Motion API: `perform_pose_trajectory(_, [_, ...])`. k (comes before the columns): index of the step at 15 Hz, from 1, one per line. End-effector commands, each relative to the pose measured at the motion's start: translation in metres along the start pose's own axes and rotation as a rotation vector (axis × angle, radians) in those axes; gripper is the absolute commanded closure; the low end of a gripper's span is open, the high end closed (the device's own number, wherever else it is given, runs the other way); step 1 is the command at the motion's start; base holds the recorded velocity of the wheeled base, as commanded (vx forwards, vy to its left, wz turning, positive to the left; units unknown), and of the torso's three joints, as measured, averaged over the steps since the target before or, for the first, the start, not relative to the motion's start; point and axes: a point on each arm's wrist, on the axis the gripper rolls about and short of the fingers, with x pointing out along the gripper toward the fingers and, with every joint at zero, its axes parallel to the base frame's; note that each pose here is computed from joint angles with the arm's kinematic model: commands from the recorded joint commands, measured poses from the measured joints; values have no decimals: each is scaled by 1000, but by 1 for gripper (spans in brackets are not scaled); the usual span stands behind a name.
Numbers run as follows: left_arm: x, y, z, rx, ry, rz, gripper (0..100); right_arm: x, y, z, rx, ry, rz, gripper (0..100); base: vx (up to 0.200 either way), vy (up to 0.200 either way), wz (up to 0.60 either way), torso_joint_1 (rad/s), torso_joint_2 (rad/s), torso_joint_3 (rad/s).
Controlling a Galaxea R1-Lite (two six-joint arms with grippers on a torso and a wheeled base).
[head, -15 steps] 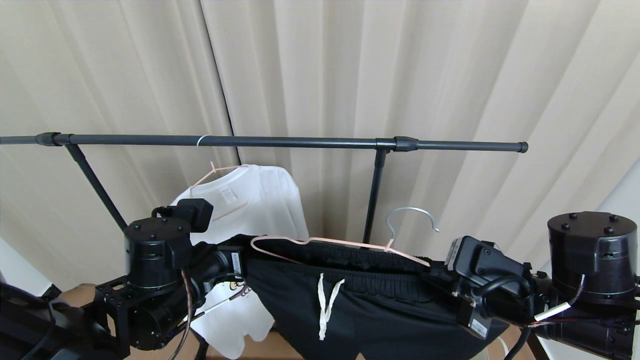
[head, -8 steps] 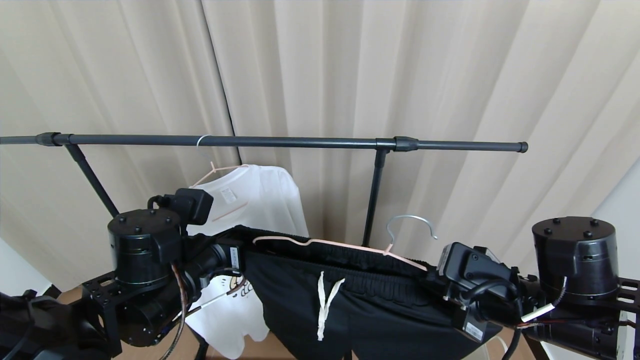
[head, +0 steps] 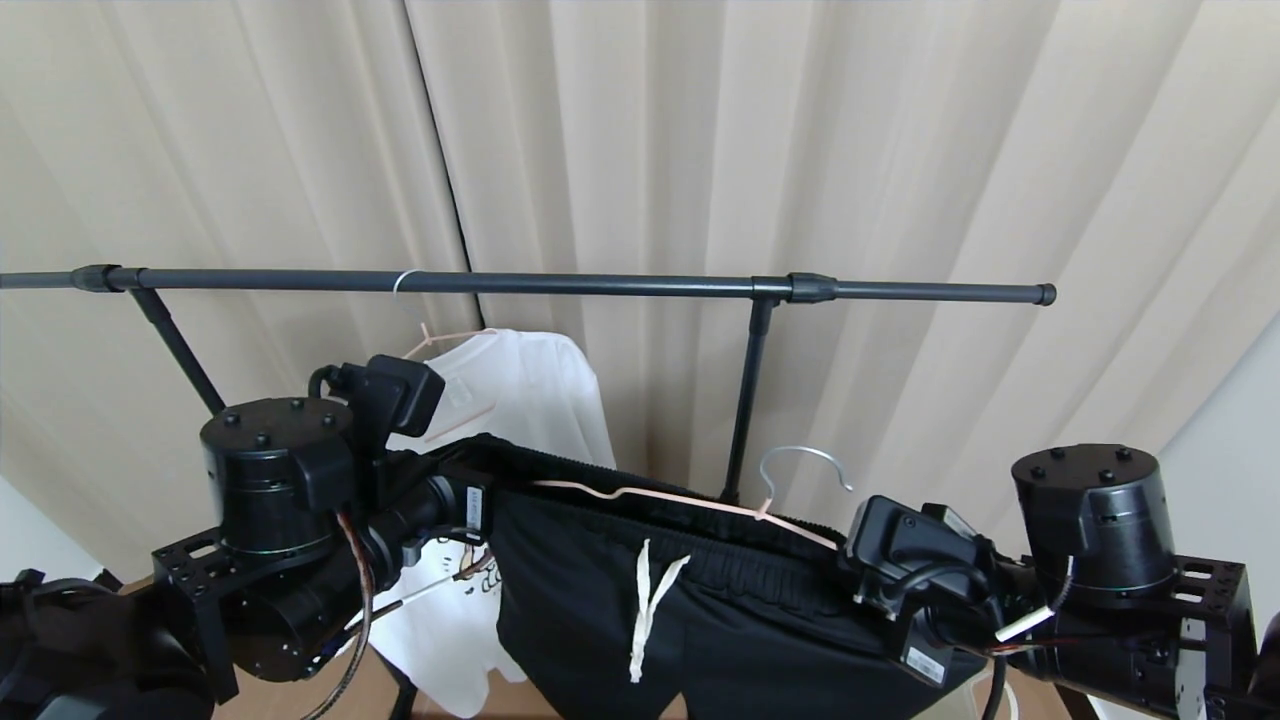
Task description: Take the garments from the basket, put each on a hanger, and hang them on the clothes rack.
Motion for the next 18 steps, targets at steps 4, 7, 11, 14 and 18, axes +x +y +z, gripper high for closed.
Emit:
perform_pose_trajectory(4, [-12,-15,37,31,-5,-65,100,10,2,-2,-2,26,17,100,0,0,0,0,0,0])
perform_pose_trajectory(7, [-26,-25,52,58,22,-117,100,13,2,-2,-2,31,21,100,0,0,0,0,0,0])
perform_pose_trajectory(11, [-37,-33,52,97,80,-164,100,14,-1,2,5,12,12,100,0,0,0,0,0,0])
perform_pose_trajectory(14, [-40,-38,50,113,100,-184,100,12,-4,7,42,-7,-1,100,0,0,0,0,0,0])
perform_pose_trajectory(18, [-43,-43,45,133,129,-206,100,8,-7,16,117,-48,-12,100,0,0,0,0,0,0])
